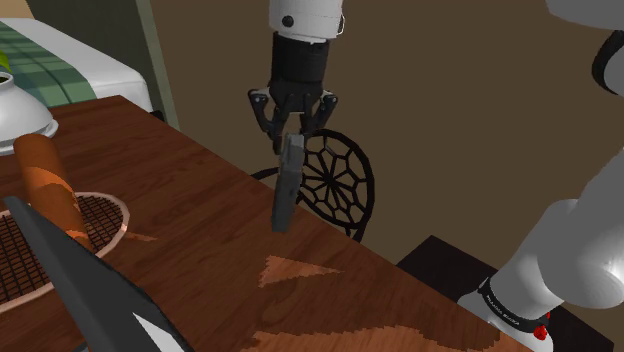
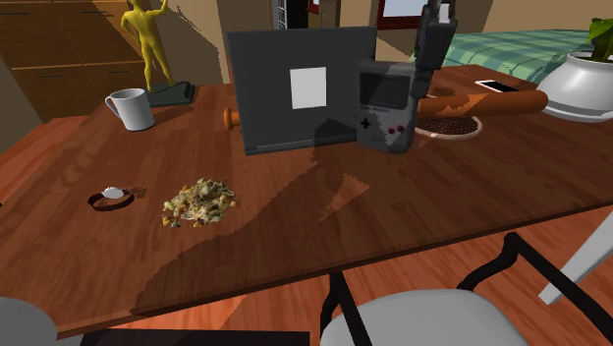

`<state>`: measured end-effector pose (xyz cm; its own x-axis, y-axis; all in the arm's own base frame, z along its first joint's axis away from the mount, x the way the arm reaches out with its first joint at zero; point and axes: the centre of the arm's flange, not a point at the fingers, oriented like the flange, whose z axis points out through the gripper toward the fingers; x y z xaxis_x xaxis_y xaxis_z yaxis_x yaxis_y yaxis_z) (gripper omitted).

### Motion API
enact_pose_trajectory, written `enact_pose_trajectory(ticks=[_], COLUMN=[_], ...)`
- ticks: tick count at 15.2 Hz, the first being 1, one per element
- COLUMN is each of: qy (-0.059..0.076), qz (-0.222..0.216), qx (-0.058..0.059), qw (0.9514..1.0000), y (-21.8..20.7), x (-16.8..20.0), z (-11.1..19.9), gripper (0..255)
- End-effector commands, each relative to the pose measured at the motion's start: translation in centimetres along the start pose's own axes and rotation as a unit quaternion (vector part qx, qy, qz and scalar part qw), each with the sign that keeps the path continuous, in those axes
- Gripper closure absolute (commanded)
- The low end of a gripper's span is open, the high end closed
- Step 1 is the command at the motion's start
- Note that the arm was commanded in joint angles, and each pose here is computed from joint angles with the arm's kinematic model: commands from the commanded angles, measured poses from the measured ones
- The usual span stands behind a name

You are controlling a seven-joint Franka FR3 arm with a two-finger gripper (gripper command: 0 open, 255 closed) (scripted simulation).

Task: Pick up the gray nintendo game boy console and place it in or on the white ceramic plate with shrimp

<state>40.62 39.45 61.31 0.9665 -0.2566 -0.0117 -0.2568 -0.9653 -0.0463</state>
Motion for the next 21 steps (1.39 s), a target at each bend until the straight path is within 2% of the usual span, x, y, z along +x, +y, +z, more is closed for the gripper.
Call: enact_pose_trajectory(ticks=[1, 21], qy=[0.000, 0.000], qz=[0.001, 0.001], qx=[0.000, 0.000], qw=[1.0000, 1.0000], y=[0.9, 9.2], x=[-2.4, -27.3], z=[-0.3, -3.3], gripper=[255, 255])
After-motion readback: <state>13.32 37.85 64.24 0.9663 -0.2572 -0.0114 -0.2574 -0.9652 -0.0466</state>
